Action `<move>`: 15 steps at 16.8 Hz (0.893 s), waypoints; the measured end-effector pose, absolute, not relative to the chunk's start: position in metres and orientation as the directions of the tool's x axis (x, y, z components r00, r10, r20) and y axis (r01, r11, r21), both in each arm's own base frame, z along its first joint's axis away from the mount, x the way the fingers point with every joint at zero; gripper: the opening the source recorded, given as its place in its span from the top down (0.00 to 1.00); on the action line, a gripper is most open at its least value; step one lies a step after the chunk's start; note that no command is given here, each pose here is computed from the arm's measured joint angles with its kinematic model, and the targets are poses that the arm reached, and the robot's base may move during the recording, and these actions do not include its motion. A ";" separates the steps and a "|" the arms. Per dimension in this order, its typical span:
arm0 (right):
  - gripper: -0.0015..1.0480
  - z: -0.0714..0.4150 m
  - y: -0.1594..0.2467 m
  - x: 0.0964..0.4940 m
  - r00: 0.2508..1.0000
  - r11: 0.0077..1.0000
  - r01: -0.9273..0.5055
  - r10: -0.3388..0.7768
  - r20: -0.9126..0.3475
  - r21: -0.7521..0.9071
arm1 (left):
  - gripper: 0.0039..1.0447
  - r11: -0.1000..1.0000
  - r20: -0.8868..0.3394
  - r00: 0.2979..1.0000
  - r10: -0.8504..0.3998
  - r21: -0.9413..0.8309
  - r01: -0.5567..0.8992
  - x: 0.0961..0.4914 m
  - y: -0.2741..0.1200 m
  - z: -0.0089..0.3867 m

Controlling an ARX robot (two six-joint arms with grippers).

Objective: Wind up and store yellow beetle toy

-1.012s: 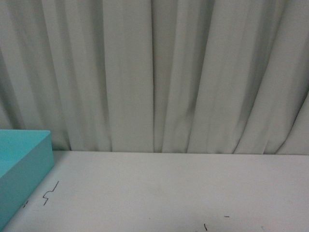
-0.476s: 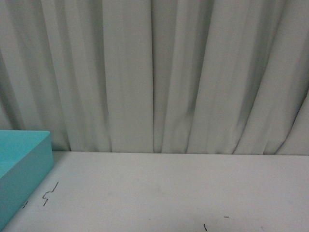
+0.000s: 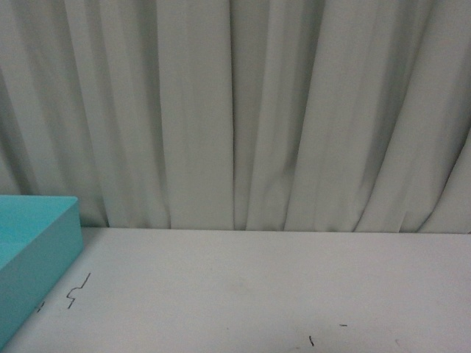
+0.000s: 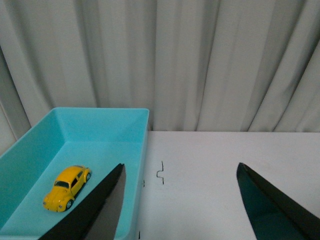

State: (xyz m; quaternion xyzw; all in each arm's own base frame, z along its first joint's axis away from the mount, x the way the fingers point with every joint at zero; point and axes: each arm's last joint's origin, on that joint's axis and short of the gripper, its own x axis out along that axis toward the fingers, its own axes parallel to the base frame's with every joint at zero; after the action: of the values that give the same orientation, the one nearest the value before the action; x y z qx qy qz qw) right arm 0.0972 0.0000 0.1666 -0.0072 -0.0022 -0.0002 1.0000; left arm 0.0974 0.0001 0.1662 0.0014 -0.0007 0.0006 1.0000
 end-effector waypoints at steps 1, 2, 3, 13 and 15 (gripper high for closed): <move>0.06 0.167 0.000 0.097 1.000 1.000 0.000 0.000 0.004 -0.014 | 0.23 1.000 0.001 1.000 0.001 0.003 -0.001 0.097 0.000 0.166; 0.06 0.167 0.000 0.097 1.000 1.000 0.000 0.000 0.005 -0.014 | 0.13 1.000 0.002 1.000 0.001 0.003 -0.001 0.097 0.000 0.166; 0.06 0.167 0.000 0.097 1.000 1.000 0.000 0.000 0.004 -0.014 | 0.04 1.000 0.001 1.000 0.001 0.004 -0.001 0.097 0.000 0.166; 0.06 0.167 0.000 0.097 1.000 1.000 0.000 0.000 0.004 -0.014 | 0.06 1.000 0.003 1.000 0.001 0.003 -0.001 0.097 0.000 0.166; 0.06 0.167 0.000 0.097 1.000 1.000 0.000 0.000 0.004 -0.014 | 0.06 1.000 0.002 1.000 0.001 0.003 -0.001 0.097 0.000 0.166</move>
State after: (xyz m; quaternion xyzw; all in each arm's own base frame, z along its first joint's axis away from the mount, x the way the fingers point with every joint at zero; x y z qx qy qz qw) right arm 0.0973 0.0000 0.1666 -0.0072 -0.0020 -0.0002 1.0000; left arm 0.0974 0.0001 0.1663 0.0016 -0.0012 0.0006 1.0000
